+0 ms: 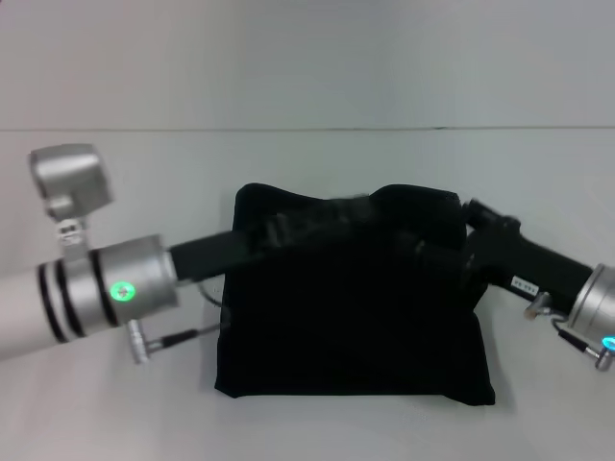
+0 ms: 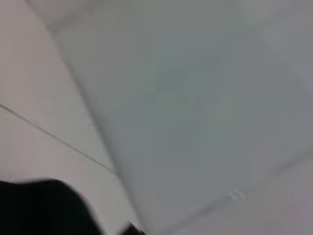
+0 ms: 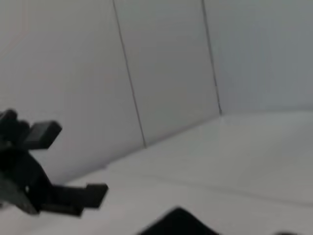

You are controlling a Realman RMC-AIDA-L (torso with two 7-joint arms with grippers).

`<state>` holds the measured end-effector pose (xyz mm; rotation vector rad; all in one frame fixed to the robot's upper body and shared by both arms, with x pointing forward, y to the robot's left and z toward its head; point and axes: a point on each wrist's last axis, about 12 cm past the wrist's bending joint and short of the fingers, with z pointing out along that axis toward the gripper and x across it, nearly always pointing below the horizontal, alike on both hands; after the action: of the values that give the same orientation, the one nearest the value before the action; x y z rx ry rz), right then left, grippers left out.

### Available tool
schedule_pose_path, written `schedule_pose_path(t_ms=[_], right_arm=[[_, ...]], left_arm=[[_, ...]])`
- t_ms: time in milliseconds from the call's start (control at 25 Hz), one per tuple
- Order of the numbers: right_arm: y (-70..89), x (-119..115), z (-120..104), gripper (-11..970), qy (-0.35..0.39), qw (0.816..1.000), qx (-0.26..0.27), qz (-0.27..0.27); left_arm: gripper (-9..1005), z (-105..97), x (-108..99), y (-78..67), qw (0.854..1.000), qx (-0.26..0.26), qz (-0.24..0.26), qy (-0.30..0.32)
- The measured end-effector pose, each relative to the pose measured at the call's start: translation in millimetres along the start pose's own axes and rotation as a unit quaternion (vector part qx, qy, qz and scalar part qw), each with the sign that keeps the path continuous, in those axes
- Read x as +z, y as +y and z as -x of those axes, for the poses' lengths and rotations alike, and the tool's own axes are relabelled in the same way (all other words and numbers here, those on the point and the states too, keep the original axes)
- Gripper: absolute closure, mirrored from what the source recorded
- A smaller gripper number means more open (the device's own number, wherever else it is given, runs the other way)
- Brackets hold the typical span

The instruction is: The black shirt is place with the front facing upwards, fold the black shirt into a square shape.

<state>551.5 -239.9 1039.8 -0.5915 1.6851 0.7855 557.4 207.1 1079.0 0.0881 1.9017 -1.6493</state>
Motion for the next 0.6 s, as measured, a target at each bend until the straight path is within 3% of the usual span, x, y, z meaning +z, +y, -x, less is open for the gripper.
schedule_pose_path(t_ms=[120, 360, 600], right_arm=[[-4.8, -1.6, -11.9, 17, 0.032, 0.999, 0.014, -0.034], [-20.1, -4.5, -23.9, 18, 0.08, 0.991, 0.033, -0.103], [-26.4, -5.7, -24.1, 18, 0.08, 0.987, 0.045, -0.131]], left_arm=[[178, 2.8, -9.9, 8.4, 0.999, -0.006, 0.03, -0.018], [173, 5.0, -13.5, 11.7, 0.999, -0.008, 0.043, -0.025], [174, 7.4, -13.1, 12.6, 0.998, -0.007, 0.048, -0.027]])
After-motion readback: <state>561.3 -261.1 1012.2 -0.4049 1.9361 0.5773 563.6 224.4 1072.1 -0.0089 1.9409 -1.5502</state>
